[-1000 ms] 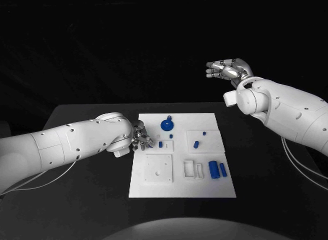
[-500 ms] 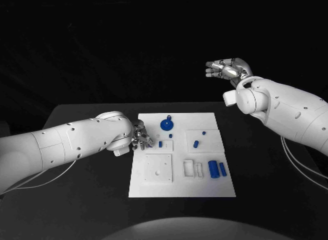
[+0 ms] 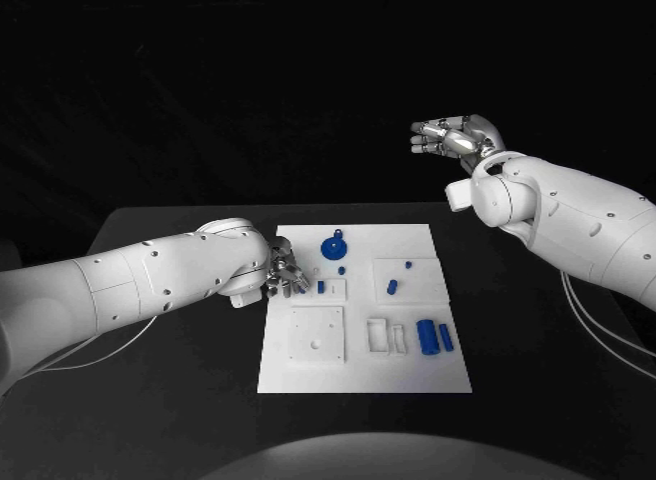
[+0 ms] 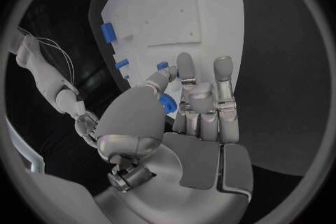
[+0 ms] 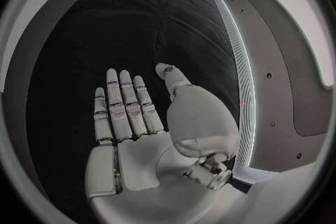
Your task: Assemble the parts on the task board
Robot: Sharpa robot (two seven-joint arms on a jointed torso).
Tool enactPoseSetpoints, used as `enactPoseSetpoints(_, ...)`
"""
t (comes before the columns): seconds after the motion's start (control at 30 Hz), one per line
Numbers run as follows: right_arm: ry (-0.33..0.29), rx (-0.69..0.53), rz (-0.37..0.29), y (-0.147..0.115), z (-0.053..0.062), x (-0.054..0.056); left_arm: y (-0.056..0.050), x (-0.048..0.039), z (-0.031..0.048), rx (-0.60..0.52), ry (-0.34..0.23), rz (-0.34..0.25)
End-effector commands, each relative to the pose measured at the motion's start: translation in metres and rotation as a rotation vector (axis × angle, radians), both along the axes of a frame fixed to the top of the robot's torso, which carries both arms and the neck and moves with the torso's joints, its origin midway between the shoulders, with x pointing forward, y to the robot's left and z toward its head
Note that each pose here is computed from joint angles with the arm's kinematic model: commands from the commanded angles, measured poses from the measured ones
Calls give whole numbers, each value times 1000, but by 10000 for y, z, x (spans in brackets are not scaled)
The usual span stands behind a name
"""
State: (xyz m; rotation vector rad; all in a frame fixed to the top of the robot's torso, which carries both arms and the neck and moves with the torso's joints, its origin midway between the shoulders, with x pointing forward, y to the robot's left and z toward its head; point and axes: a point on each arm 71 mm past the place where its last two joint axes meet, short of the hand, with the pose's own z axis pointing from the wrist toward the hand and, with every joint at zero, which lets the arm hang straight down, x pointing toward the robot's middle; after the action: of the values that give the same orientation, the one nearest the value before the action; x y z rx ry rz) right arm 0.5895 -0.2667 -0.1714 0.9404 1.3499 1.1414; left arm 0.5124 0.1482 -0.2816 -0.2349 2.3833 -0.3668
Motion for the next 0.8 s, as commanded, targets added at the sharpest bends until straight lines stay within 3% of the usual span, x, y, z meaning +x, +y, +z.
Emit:
enactPoseSetpoints(0.03,-4,3,18,21,0,-2,-30,-22,-34,27,39,-34)
enactPoseSetpoints(0.47,-3,4,18,23,-7,-2,-68,-18,-56,51,71,-60)
enactPoseSetpoints(0.8,-1,3,16,16,-14,-4,-7,31,-42,50,33,-24)
